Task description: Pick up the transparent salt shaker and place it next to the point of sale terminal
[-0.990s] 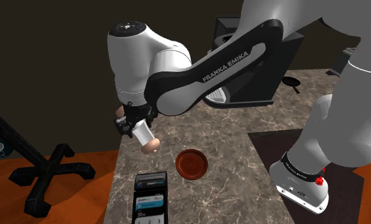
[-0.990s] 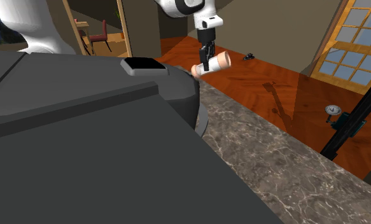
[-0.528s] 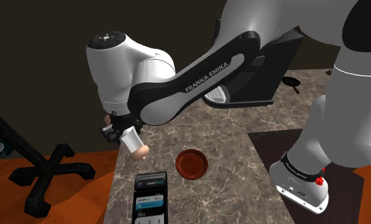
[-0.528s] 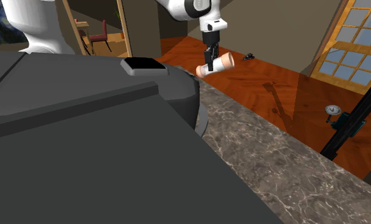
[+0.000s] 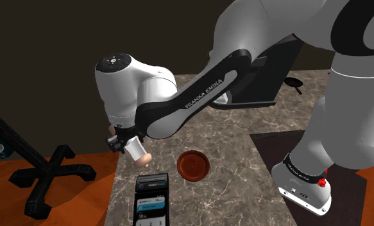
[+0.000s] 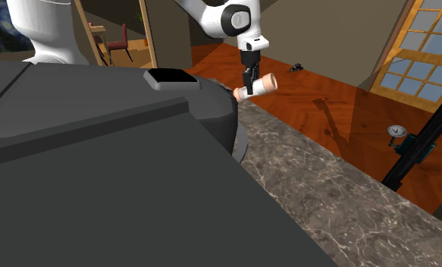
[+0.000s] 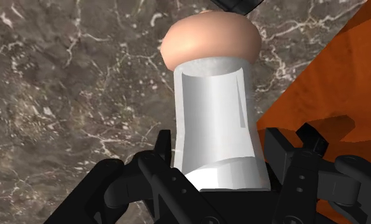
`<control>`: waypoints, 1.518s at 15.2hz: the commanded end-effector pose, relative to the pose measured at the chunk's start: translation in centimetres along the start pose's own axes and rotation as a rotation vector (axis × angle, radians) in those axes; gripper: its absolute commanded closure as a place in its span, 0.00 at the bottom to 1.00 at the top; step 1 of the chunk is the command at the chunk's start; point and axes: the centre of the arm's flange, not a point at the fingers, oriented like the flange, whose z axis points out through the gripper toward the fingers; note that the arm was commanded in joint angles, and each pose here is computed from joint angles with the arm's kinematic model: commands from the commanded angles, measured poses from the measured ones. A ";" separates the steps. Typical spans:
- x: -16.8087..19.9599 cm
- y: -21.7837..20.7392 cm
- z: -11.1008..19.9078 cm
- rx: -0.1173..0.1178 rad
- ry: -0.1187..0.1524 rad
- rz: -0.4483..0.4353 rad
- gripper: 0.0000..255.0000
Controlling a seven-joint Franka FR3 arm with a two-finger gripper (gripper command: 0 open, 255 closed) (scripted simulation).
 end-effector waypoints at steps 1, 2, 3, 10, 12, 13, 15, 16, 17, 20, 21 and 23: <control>-0.2 0.0 0.9 0.001 0.001 0.000 1.00; -0.3 0.0 1.4 0.001 0.001 0.000 1.00; -0.3 0.0 2.0 0.001 0.001 0.000 1.00; -1.0 0.0 5.6 0.001 0.001 0.000 1.00; -1.1 0.1 6.6 0.001 0.001 0.000 1.00; -1.2 0.1 7.2 0.001 0.001 0.000 1.00; -1.2 0.1 7.2 0.001 0.001 0.000 1.00; -1.2 0.1 7.2 0.001 0.001 0.000 1.00; -1.2 0.1 7.2 0.001 0.001 0.000 1.00; -1.2 0.1 7.2 0.001 0.001 0.000 1.00; -1.2 0.0 7.2 0.001 0.001 0.000 0.00; -1.1 0.0 7.2 0.001 0.001 0.000 0.00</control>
